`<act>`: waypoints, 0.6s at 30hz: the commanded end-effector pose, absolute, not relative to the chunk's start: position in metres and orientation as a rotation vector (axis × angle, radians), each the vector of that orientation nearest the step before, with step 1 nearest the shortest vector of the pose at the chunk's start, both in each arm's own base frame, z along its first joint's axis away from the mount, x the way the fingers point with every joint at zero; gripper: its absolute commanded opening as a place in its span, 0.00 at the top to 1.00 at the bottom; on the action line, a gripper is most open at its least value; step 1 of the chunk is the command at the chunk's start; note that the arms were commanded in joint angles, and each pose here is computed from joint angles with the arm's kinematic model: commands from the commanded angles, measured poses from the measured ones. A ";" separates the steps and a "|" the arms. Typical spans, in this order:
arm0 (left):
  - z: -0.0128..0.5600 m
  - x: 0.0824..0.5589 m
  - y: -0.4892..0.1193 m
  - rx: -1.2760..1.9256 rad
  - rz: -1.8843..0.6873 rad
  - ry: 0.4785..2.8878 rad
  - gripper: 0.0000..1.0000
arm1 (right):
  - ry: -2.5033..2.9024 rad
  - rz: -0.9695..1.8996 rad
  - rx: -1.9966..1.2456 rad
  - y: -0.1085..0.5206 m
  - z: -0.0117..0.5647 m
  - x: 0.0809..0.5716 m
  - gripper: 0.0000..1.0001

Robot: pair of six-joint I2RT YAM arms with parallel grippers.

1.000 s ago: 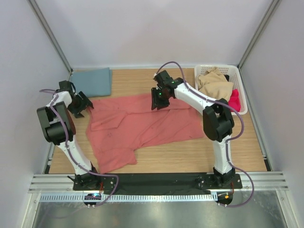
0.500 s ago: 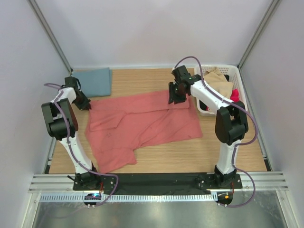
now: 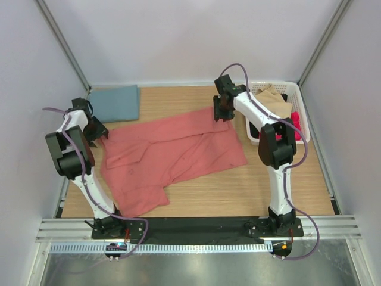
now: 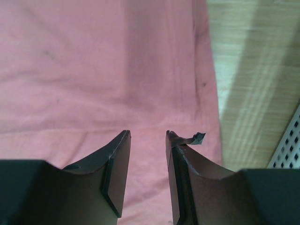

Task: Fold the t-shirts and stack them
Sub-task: Fold the tshirt

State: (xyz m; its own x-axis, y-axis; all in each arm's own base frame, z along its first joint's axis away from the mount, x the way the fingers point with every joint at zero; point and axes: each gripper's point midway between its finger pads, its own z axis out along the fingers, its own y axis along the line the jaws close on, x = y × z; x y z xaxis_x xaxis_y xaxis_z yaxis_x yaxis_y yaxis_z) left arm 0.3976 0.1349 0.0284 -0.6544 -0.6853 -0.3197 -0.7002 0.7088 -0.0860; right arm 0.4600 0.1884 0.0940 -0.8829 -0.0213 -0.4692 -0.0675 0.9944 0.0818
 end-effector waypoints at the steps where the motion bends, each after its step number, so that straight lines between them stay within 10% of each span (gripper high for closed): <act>1: 0.078 0.398 0.136 -1.064 0.078 2.511 0.36 | 2.621 0.062 -0.080 0.180 0.102 0.480 0.57; 18: 0.150 0.340 0.042 -0.888 -0.064 2.444 0.34 | 2.511 0.089 -0.114 0.170 0.087 0.544 0.56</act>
